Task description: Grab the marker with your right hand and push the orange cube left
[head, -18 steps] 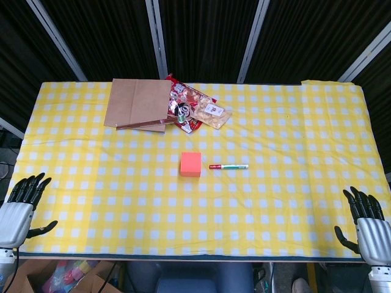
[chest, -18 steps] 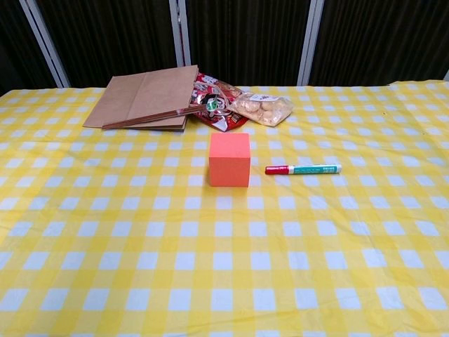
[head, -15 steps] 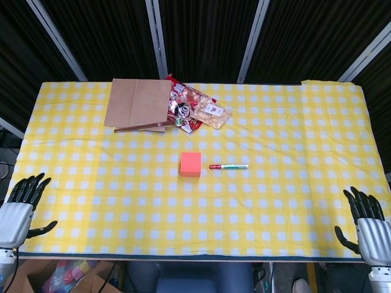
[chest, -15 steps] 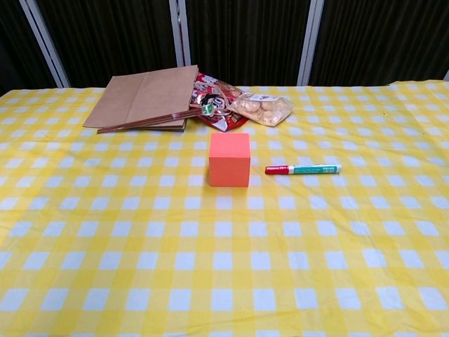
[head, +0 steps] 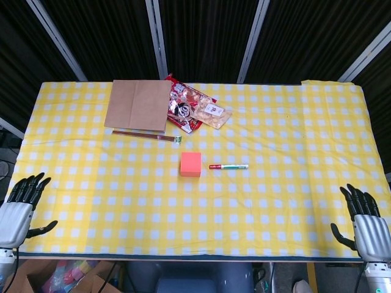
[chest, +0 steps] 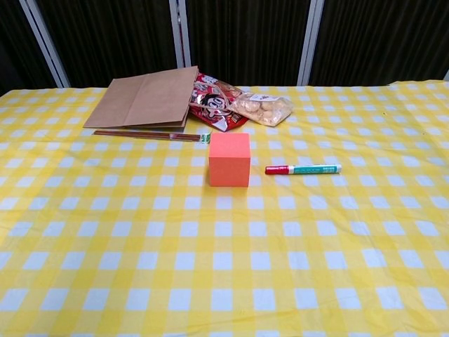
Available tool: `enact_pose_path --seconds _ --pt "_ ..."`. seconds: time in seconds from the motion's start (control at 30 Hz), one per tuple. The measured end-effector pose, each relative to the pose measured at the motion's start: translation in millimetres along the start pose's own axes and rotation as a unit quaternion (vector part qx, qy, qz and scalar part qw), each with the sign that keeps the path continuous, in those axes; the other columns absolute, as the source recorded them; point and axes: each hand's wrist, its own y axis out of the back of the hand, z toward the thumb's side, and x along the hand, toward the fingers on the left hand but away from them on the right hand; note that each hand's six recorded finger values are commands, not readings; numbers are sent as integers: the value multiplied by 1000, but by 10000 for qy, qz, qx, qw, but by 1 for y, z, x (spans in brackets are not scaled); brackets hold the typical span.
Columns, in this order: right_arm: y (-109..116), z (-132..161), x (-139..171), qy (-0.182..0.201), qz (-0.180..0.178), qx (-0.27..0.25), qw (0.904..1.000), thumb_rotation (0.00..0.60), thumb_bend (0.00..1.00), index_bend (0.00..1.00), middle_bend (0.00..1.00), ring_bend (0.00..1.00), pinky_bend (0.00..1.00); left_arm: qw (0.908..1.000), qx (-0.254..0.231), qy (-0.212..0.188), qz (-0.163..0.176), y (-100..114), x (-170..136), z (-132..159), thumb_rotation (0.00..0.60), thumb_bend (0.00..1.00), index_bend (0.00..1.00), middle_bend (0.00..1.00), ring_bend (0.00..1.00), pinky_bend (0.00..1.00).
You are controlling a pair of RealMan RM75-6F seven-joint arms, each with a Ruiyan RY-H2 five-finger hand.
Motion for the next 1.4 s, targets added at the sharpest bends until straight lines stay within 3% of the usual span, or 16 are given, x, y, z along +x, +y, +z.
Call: enact_pose_path --seconds 0.13,0.57,0.87,1.4 --pt "0 14 -16 131 57 -51 9999 600 395 11 0 0 0 10000 -22 -28 -22 0 0 1 600 0 0 0 0 0" --pt "-8 97 -104 665 379 149 9970 600 354 268 29 0 0 9999 -115 28 -91 1 2 -2 600 0 0 0 0 0" --pt "-50 160 -157 837 819 239 9928 600 348 327 77 0 0 9995 -163 69 -246 -1 5 -5 600 0 0 0 0 0" --pt "-112 193 -204 602 1266 490 9889 600 329 346 95 0 0 9987 -272 139 -405 -1 8 -7 600 0 0 0 0 0"
